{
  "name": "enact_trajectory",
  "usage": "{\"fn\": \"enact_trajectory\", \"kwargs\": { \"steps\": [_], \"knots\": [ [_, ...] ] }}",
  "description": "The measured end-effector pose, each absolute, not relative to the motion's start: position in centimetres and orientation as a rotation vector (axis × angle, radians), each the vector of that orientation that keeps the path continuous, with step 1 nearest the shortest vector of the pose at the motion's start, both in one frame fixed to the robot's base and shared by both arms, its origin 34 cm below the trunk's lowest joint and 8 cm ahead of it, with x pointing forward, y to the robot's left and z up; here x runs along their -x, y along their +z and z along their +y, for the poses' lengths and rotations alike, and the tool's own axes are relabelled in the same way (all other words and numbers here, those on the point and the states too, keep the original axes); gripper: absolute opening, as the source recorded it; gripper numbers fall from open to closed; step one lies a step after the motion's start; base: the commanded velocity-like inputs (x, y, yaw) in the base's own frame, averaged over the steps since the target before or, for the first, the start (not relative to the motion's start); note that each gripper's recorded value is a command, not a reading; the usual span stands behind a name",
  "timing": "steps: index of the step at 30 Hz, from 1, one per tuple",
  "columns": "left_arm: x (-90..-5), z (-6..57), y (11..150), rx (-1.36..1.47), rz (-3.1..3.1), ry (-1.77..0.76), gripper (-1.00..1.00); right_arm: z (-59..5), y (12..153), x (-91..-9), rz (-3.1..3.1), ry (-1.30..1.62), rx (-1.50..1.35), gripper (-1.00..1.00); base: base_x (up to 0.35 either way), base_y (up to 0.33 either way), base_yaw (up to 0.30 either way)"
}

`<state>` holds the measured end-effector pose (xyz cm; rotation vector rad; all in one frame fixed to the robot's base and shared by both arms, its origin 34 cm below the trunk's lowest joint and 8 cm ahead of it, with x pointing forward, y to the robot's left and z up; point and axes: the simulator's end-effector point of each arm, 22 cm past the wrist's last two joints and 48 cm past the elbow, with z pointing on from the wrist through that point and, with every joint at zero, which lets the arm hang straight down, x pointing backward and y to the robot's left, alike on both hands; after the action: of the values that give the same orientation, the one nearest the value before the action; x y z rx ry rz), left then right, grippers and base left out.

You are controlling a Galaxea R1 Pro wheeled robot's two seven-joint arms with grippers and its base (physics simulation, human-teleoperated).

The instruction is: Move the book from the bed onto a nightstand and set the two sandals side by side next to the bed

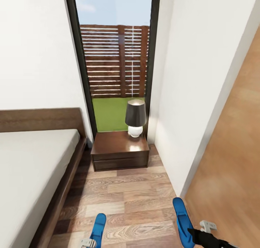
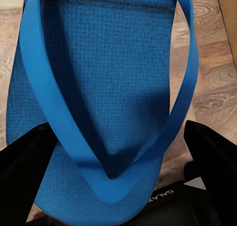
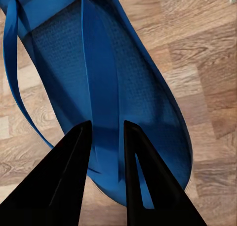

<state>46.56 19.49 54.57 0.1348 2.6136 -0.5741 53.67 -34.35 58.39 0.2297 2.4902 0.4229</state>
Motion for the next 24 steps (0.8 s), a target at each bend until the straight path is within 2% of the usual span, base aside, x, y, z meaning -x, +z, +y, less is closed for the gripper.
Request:
{"fn": "enact_trajectory", "kwargs": {
  "steps": [12,24],
  "knots": [
    [-46.56,19.48,54.57,-0.135,2.614,-0.574,-1.0,-34.35,58.38,-53.68,2.49,0.423,-0.229,-1.0,0.321,-0.072,0.0],
    [-46.56,19.48,54.56,-0.135,2.614,-0.574,-1.0,-34.35,58.38,-53.67,2.49,0.423,-0.23,-1.0,0.29,-0.009,0.0]
  ]
}}
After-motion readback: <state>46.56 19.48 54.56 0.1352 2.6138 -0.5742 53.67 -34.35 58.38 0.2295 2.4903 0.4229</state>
